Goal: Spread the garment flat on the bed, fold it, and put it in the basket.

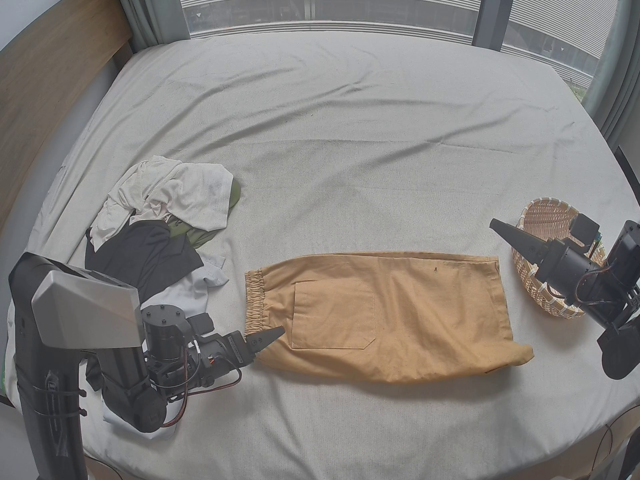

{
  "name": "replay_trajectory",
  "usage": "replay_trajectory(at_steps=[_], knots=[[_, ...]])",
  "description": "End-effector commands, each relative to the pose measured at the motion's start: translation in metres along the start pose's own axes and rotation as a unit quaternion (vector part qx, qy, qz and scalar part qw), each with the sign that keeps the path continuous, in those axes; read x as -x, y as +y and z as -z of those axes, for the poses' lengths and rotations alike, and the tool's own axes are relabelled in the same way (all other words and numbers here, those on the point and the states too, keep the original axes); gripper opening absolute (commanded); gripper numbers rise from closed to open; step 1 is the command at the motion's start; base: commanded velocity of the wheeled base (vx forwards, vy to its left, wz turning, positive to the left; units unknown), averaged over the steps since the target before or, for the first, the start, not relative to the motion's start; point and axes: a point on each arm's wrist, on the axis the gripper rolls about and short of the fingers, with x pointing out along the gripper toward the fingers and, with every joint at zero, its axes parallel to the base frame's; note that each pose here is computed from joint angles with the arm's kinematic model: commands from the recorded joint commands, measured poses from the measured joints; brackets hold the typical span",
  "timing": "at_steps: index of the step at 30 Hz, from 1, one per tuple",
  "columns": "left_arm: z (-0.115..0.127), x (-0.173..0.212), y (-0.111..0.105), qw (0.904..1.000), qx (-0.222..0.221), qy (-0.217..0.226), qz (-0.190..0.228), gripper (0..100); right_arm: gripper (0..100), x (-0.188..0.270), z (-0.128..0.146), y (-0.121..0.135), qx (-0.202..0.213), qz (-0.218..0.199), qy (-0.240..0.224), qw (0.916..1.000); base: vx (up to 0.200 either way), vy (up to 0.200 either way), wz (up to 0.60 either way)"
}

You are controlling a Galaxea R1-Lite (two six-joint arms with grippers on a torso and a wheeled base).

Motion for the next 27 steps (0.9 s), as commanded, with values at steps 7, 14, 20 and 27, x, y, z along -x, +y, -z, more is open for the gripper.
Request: replay_trajectory(at_steps=[7,14,20,27], knots=[[0.004,-0.01,-0.002,0.9999,0.0,0.005,0.01,100,100,-0.001,0.001,0.001,0.0,-0.003,0.001,1.0,0.0,0.0,0.0],[0.001,-0.021,-0.013,0.9992,0.017,-0.003,0.035,100,100,-0.001,0.001,0.001,0.0,-0.003,0.001,1.0,0.0,0.0,0.0],[0.001,-0.023,-0.011,0.9993,0.018,-0.005,0.032,100,100,-0.001,0.002,0.001,-0.002,-0.003,0.004,1.0,0.0,0.0,0.0],[0.0,-0.024,-0.011,0.9993,0.018,-0.009,0.031,100,100,-0.001,0.005,0.0,-0.004,-0.001,0.009,0.9999,0.0,0.0,0.0]])
